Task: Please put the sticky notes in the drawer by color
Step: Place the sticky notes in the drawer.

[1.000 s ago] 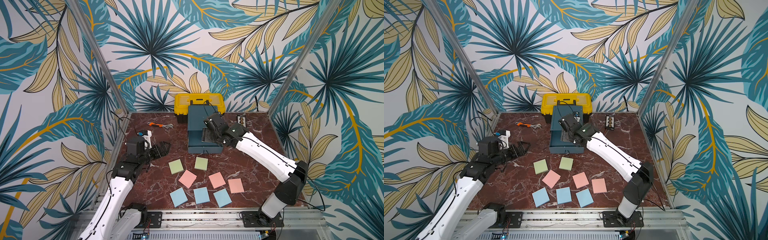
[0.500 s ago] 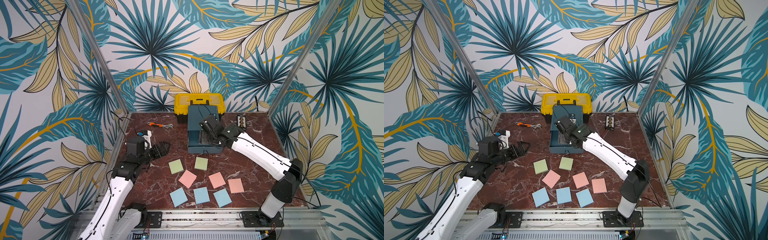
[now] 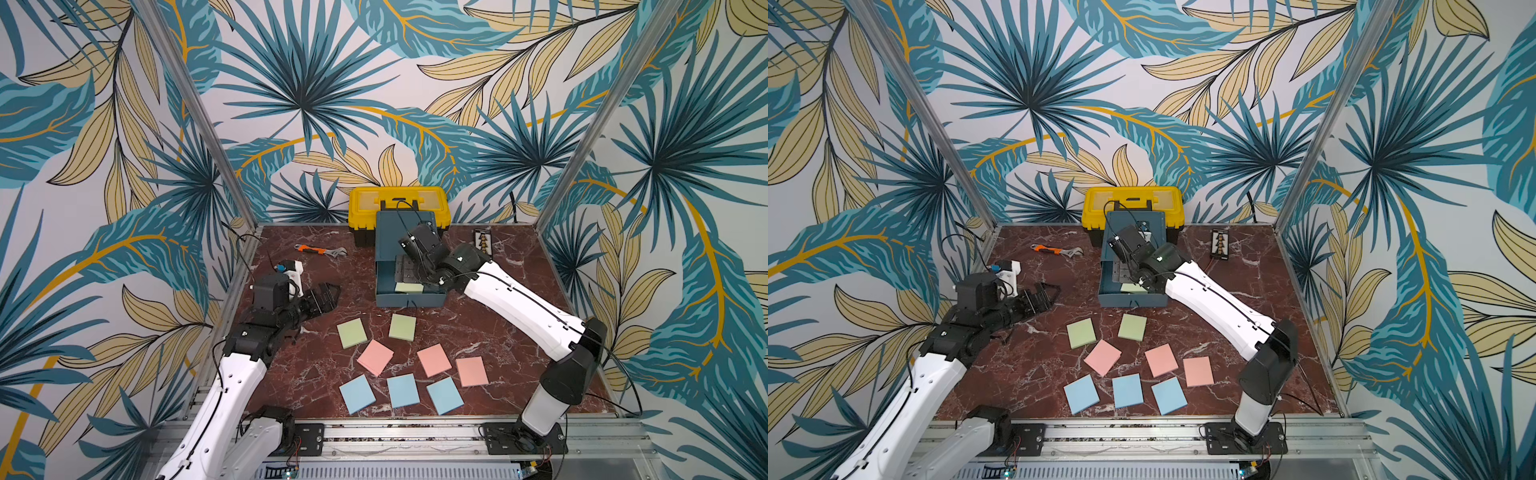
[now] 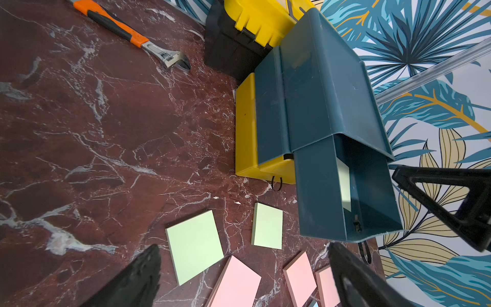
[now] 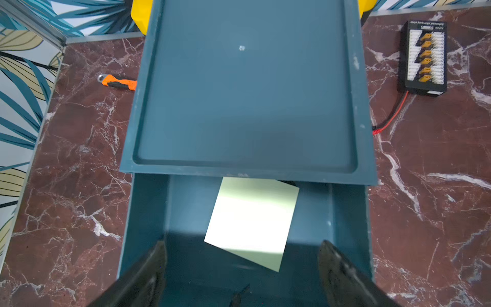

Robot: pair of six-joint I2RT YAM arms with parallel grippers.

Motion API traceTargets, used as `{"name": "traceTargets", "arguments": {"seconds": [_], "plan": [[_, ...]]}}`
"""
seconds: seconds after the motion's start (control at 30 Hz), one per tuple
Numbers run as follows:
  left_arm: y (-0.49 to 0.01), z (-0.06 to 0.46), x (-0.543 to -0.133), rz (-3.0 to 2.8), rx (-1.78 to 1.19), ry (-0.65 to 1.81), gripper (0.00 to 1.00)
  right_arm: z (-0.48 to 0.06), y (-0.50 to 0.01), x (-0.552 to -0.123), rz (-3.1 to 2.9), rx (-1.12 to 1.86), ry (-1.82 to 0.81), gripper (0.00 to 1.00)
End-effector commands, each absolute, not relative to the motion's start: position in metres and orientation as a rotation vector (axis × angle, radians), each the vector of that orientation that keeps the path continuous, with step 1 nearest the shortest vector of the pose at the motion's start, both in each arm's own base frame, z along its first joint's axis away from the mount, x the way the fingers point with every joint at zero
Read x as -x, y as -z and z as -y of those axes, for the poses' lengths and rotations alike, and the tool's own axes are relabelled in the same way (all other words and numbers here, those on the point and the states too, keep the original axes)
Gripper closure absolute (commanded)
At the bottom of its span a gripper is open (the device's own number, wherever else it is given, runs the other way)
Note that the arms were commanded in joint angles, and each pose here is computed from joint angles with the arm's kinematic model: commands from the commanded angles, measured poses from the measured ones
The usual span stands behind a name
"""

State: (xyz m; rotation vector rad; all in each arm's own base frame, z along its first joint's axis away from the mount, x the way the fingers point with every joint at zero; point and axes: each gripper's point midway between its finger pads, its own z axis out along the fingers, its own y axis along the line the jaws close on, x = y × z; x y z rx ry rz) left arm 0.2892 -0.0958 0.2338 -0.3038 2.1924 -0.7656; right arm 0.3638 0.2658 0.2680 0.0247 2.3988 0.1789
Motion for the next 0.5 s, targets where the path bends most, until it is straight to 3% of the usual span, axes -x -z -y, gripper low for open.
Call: {"name": "traceTargets", "arguments": {"seconds": [0.0, 0.23, 0.47], "plan": [[-0.252, 0.095, -0.292, -2.149, 0.28, 0.755, 0.0, -0.262, -0.283, -0.366, -2.361, -0.003, -0.147, 0.1], [-0.249, 0.095, -0.293, -2.15, 0.282, 0.752, 0.0, -0.236, -0.316, -0.352, -2.294, -0.051, -0.127, 0.12], [-0.24, 0.095, -0.294, -2.156, 0.288, 0.753, 0.0, -0.211, -0.285, -0.311, -2.311, -0.141, -0.143, 0.13]]}}
